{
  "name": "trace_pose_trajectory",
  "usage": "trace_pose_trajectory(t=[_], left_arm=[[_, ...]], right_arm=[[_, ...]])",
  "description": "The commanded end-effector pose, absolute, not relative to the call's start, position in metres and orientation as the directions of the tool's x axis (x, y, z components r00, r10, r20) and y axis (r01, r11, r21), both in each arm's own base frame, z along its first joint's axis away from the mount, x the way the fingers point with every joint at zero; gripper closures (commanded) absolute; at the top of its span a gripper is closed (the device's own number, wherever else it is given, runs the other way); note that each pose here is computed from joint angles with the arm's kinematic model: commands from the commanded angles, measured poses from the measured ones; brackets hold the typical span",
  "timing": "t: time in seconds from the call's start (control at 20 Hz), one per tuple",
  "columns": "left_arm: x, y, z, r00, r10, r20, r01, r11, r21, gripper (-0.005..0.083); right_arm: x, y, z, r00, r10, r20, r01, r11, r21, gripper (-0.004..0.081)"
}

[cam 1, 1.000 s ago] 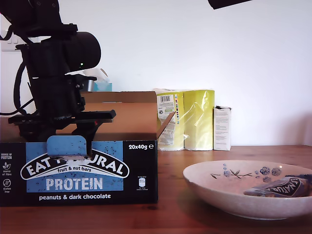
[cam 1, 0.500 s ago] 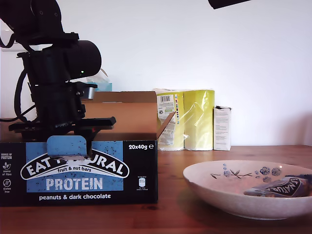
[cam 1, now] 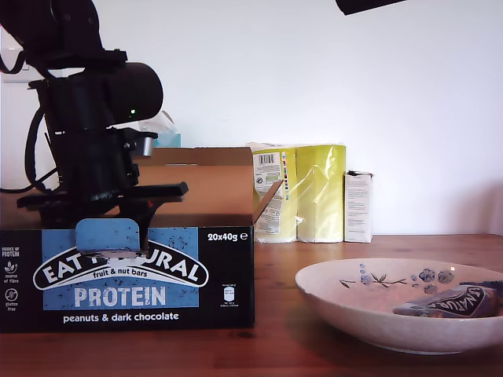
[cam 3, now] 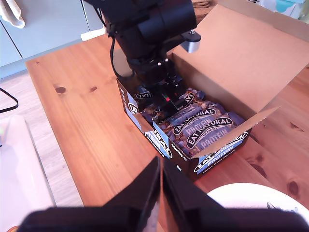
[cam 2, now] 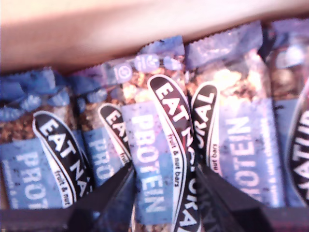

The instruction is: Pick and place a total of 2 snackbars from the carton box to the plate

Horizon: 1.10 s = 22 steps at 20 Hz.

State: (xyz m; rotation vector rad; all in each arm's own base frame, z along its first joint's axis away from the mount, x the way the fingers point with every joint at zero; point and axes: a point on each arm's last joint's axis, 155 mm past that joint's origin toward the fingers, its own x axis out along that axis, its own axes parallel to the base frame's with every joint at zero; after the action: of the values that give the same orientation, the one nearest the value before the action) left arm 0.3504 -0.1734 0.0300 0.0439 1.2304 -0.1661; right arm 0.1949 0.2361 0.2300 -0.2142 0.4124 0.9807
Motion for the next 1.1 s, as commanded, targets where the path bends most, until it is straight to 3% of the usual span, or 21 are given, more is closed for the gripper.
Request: trace_pose_trajectory(t=[0.0,0.45,0.75,1.05], left_arm=[[0.356,-0.176,0.051,0.364,-0.128,-0.923,0.168,0.983,-0.070,0.0583],[0.340,-0.175,0.142,0.504,-0.228,-0.833,0.259,0.960,-0.106,0.0583],[0.317,-0.241,0.181,0.504,-0.461,-0.730,0.505,0.843,-0.183,0.0576],[0.306,-0.324,0.221,0.526,-0.654,-0.544,0.718,0.684,-0.128,0.0576]], right_arm=[[0.195,0.238,0.235,0.489,0.765,-0.418,-0.842,0.540,0.003,0.0783],[0.197,0.236,0.235,0.498,0.760,-0.419,-0.838,0.545,-0.007,0.0783],[0.191,0.230,0.236,0.499,0.757,-0.423,-0.836,0.548,-0.005,0.0783],[0.178,0.191,0.245,0.565,0.718,-0.408,-0.773,0.633,0.044,0.0783]])
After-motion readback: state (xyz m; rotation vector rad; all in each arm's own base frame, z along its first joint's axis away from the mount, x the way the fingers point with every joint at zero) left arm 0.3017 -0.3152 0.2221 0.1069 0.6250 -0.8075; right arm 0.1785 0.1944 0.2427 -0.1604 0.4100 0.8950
